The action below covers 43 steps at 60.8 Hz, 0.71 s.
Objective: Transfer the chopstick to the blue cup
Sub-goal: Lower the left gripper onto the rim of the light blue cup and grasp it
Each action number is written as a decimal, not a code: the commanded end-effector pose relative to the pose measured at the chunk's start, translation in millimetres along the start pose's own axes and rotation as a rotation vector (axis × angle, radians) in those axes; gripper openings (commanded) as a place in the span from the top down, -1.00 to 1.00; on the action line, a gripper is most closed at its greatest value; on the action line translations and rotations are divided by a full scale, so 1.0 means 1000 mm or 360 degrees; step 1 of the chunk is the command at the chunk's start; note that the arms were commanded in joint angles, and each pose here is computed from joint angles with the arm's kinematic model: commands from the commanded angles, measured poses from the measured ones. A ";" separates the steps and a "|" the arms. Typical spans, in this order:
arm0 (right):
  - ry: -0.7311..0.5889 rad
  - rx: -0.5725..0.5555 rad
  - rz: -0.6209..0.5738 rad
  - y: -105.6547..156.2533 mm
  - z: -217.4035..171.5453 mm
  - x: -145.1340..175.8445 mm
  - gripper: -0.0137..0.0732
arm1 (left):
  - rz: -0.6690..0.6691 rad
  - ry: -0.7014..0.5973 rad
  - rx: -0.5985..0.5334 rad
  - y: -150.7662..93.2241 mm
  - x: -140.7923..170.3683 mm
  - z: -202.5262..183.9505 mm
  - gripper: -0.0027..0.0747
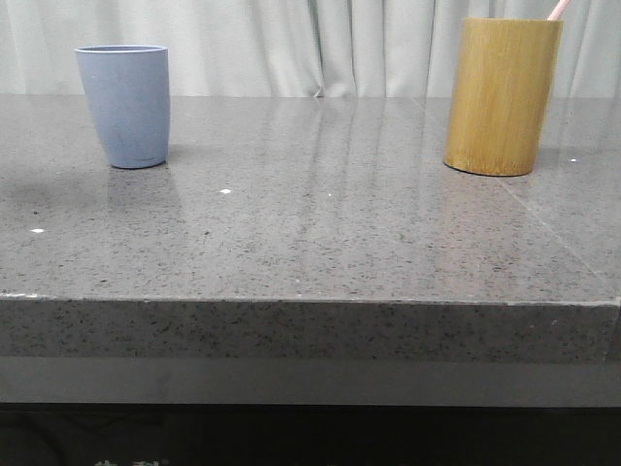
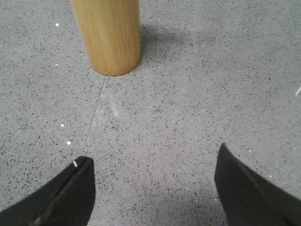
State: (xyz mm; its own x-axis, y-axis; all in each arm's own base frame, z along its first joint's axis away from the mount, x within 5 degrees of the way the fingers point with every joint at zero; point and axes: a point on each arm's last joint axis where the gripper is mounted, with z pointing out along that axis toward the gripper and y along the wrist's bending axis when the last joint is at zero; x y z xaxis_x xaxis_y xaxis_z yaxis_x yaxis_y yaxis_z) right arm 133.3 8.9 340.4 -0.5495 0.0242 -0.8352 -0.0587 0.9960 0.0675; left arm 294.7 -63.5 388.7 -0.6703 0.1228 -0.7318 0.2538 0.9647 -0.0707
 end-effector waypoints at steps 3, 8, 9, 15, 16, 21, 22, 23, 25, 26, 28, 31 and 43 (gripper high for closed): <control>-0.0144 0.0004 0.0000 0.000 -0.005 -0.014 -0.58 | 0.0053 -0.0008 -0.0027 0.001 -0.029 0.014 -0.34; -0.0144 0.0004 0.0000 0.000 -0.005 -0.014 -0.58 | 0.0088 0.0041 -0.0067 0.005 -0.041 0.029 -0.34; -0.0144 0.0004 0.0000 0.000 -0.005 -0.014 -0.58 | 0.0090 0.0054 -0.0069 0.006 -0.042 0.032 -0.34; -0.0144 0.0004 0.0000 0.000 -0.005 -0.014 -0.58 | 0.0098 0.0090 -0.0078 0.008 -0.051 0.050 -0.34; -0.0144 0.0004 0.0000 0.000 -0.005 -0.014 -0.58 | 0.0098 0.0106 -0.0077 0.008 -0.052 0.055 -0.34; -0.0144 0.0004 0.0000 0.000 -0.005 -0.014 -0.58 | 0.0097 0.0132 -0.0075 0.009 -0.059 0.067 -0.34; -0.0144 0.0004 0.0000 0.000 -0.005 -0.014 -0.58 | 0.0097 0.0141 -0.0074 0.010 -0.060 0.069 -0.34; -0.0144 0.0004 0.0000 0.000 -0.005 -0.014 -0.58 | 0.0096 0.0158 -0.0073 0.010 -0.060 0.074 -0.34; -0.0144 0.0004 0.0000 0.000 -0.005 -0.014 -0.58 | 0.0096 0.0178 -0.0072 0.010 -0.061 0.078 -0.34; -0.0144 0.0004 0.0000 0.000 -0.005 -0.014 -0.58 | 0.0097 0.0178 -0.0072 0.011 -0.063 0.079 -0.34; -0.0144 0.0004 0.0000 0.000 -0.005 -0.014 -0.58 | 0.0096 0.0194 -0.0070 0.011 -0.064 0.084 -0.34; -0.0144 0.0004 0.0000 0.000 -0.005 -0.014 -0.58 | 0.0096 0.0217 -0.0069 0.011 -0.066 0.089 -0.34; -0.0144 0.0004 0.0000 0.000 -0.005 -0.014 -0.58 | 0.0077 0.0291 -0.0062 0.013 -0.071 0.106 -0.25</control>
State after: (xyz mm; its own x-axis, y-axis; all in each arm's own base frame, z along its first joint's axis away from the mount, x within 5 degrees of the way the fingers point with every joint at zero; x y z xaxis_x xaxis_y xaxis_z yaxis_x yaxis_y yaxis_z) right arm 133.3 8.9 340.4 -0.5495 0.0242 -0.8352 -0.0587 0.9960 0.0675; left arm 424.8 -82.4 336.2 -0.8268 0.2238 -0.5161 0.2637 0.9646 -0.0042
